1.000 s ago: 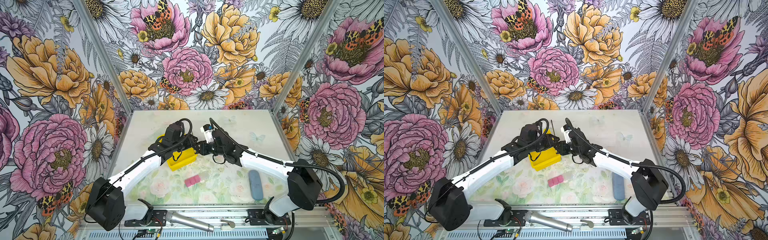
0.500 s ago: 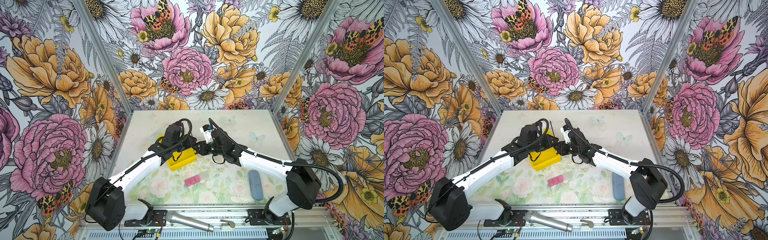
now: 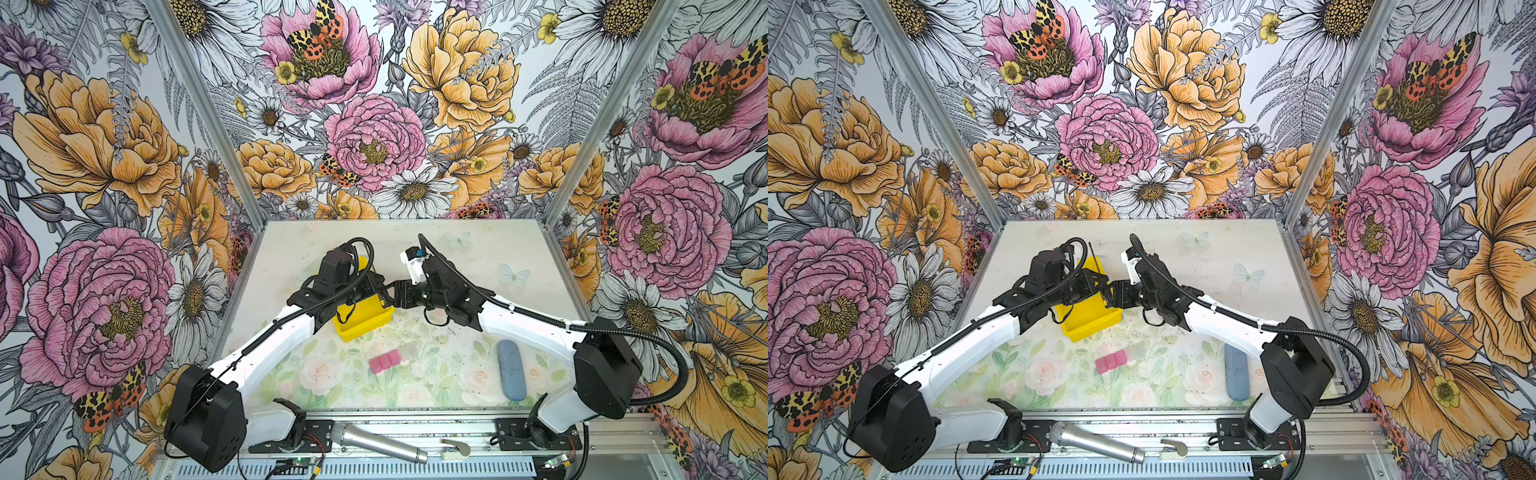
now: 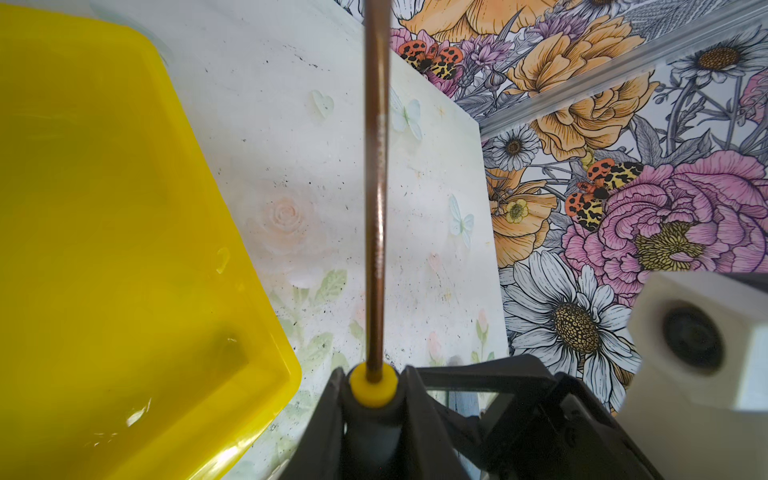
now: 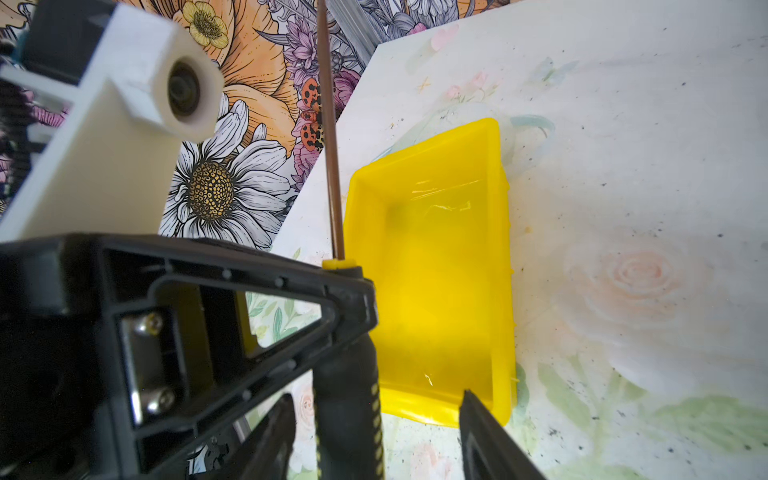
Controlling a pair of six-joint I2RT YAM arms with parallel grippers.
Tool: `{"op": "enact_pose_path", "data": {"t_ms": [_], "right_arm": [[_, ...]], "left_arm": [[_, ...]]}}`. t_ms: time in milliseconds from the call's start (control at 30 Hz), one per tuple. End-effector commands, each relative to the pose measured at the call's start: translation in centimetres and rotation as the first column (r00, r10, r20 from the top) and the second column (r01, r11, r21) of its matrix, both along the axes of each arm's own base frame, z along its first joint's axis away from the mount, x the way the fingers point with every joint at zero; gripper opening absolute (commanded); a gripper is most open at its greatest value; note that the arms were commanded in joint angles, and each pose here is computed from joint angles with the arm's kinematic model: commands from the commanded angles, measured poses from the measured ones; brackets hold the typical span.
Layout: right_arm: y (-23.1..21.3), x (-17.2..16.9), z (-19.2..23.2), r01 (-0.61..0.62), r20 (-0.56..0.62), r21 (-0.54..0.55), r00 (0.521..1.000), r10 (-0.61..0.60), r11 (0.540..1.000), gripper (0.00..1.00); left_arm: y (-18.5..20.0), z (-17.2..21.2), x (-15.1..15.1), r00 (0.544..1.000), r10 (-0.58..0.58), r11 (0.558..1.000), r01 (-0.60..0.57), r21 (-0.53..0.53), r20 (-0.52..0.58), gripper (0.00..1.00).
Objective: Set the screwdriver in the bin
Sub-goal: 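Close the left gripper on the handle while the right gripper opens, then lower the screwdriver into the bin with the left gripper while the right arm withdraws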
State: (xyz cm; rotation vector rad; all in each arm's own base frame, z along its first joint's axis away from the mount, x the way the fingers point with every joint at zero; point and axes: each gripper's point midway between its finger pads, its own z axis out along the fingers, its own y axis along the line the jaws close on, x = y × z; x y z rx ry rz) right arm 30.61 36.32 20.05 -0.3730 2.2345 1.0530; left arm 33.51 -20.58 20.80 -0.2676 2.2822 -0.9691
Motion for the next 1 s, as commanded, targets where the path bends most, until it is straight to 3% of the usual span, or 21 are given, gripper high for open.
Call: {"op": "enact_pose_path", "data": {"t_ms": [0, 333, 600, 967], "right_arm": [[-0.3, 0.2, 1.6, 0.026, 0.043, 0.004, 0.999, -0.026, 1.0, 0.7], [-6.1, 1.6, 1.9, 0.149, 0.099, -0.096, 0.985, -0.139, 0.984, 0.98], [-10.9, 2.5, 2.5, 0.251, 0.142, -0.15, 0.963, -0.231, 0.956, 0.99], [-12.7, 2.7, 2.4, 0.291, 0.143, -0.158, 0.952, -0.27, 0.944, 0.99]], "left_arm": [[2.6, 0.1, 0.0, 0.999, 0.035, 0.999, -0.035, 0.019, -0.002, 0.05], [8.5, -1.7, 1.5, 0.982, 0.169, 0.977, -0.155, 0.144, -0.087, 0.05], [8.0, -4.4, 3.6, 0.973, 0.176, 0.966, -0.142, 0.215, -0.15, 0.05], [5.3, -9.2, 5.5, 0.969, 0.134, 0.933, -0.052, 0.356, -0.209, 0.04]]}}
